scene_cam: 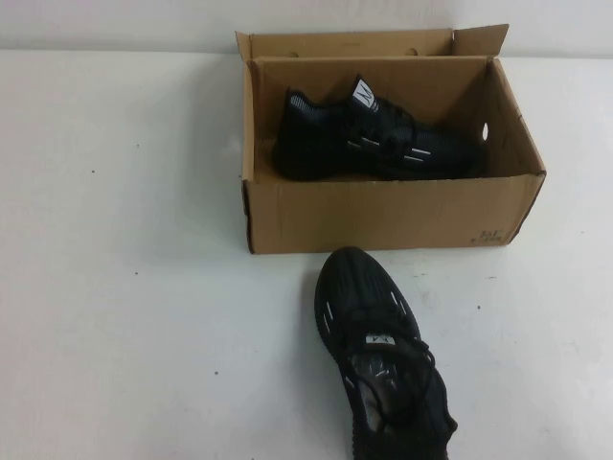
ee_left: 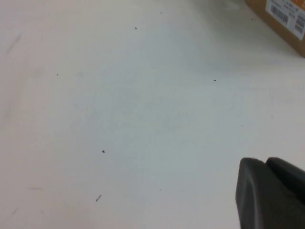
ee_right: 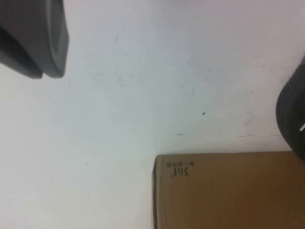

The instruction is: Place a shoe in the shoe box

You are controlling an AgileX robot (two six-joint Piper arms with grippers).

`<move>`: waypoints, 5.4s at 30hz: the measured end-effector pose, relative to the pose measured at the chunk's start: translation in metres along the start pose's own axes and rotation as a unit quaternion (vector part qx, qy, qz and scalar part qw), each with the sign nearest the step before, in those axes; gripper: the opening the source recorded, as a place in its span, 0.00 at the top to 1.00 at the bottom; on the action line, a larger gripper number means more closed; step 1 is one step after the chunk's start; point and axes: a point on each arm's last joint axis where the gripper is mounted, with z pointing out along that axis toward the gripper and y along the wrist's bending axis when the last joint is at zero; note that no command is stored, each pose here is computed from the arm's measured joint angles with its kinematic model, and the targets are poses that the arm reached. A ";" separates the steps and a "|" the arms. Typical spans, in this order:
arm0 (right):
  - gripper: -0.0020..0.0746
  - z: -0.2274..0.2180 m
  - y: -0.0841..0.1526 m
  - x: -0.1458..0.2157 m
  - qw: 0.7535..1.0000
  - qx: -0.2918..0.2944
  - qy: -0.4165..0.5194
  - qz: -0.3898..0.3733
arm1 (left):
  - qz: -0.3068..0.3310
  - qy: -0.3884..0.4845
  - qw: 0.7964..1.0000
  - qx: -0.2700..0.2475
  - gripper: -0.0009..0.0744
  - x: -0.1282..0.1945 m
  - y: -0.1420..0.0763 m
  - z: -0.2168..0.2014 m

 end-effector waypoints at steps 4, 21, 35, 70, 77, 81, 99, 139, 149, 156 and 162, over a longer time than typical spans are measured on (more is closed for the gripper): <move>1.00 0.000 0.000 0.000 1.000 0.000 0.000 0.000 | 0.000 0.000 1.000 0.000 0.99 0.000 0.000 0.000; 1.00 0.000 0.000 0.000 1.000 0.001 0.000 -0.002 | 0.008 -0.001 1.000 -0.001 0.99 0.000 0.000 0.000; 1.00 0.000 0.001 -0.004 1.000 -0.006 -0.023 -0.002 | 0.009 -0.001 1.000 -0.002 0.99 0.000 0.000 0.000; 1.00 -0.058 0.023 -0.082 0.825 -0.156 -0.543 0.004 | -0.106 -0.487 0.867 0.001 0.99 -0.077 0.009 -0.043; 1.00 -0.094 0.025 -0.135 0.812 -0.179 -0.552 0.066 | -0.124 -0.579 0.805 0.020 0.99 -0.104 0.012 -0.072; 1.00 -0.117 0.026 -0.171 0.832 -0.178 -0.515 0.103 | -0.117 -0.581 0.805 0.022 0.99 -0.139 0.014 -0.099; 1.00 0.013 0.027 -0.183 0.993 -0.023 -0.060 0.101 | -0.073 -0.137 0.987 -0.039 0.99 -0.148 0.020 -0.054; 0.42 0.165 0.197 -0.129 0.742 -0.424 0.263 -0.449 | -0.132 0.029 0.991 -0.018 0.99 -0.119 0.013 -0.050; 0.42 0.192 0.205 -0.093 0.727 -0.424 0.306 -0.446 | -0.144 0.033 0.989 -0.007 0.99 -0.118 0.011 -0.050; 0.56 0.205 0.205 -0.080 0.723 -0.412 0.310 -0.461 | -0.144 0.042 0.989 -0.008 0.99 -0.117 0.011 -0.051; 0.90 0.205 0.204 -0.082 0.722 -0.410 0.306 -0.465 | -0.144 0.050 0.988 -0.008 0.99 -0.115 0.011 -0.051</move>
